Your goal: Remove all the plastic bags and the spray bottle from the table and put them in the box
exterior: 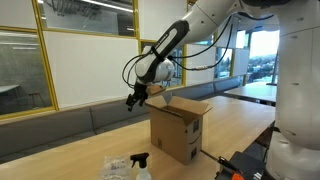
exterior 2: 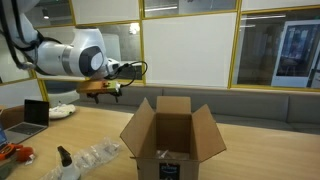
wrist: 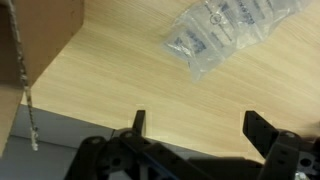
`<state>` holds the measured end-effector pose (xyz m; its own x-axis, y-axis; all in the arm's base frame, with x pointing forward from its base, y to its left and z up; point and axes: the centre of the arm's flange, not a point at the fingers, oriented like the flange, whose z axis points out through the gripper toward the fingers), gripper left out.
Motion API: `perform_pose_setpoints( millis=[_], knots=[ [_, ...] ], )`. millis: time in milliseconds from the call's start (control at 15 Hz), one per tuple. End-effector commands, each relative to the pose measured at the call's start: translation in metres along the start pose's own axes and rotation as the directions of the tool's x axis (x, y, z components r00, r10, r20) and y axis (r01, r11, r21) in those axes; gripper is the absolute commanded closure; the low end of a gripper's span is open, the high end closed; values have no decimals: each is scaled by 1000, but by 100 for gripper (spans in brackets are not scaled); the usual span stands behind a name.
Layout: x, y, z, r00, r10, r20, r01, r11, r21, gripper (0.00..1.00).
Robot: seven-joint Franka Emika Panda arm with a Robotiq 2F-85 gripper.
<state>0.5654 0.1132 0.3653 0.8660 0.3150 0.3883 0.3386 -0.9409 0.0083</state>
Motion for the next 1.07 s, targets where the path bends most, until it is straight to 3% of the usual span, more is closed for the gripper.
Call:
perform_pose_setpoints(
  millis=[0,200,467,1000],
  knots=[
    [14,-30,0,997,-75,-36,78,995,65,0],
    [19,-62,14,979,-189,-74,197,972,131,0],
    [23,-100,52,942,-320,-101,335,918,213,0],
    [11,-150,146,880,-467,-85,464,809,360,0]
  ],
)
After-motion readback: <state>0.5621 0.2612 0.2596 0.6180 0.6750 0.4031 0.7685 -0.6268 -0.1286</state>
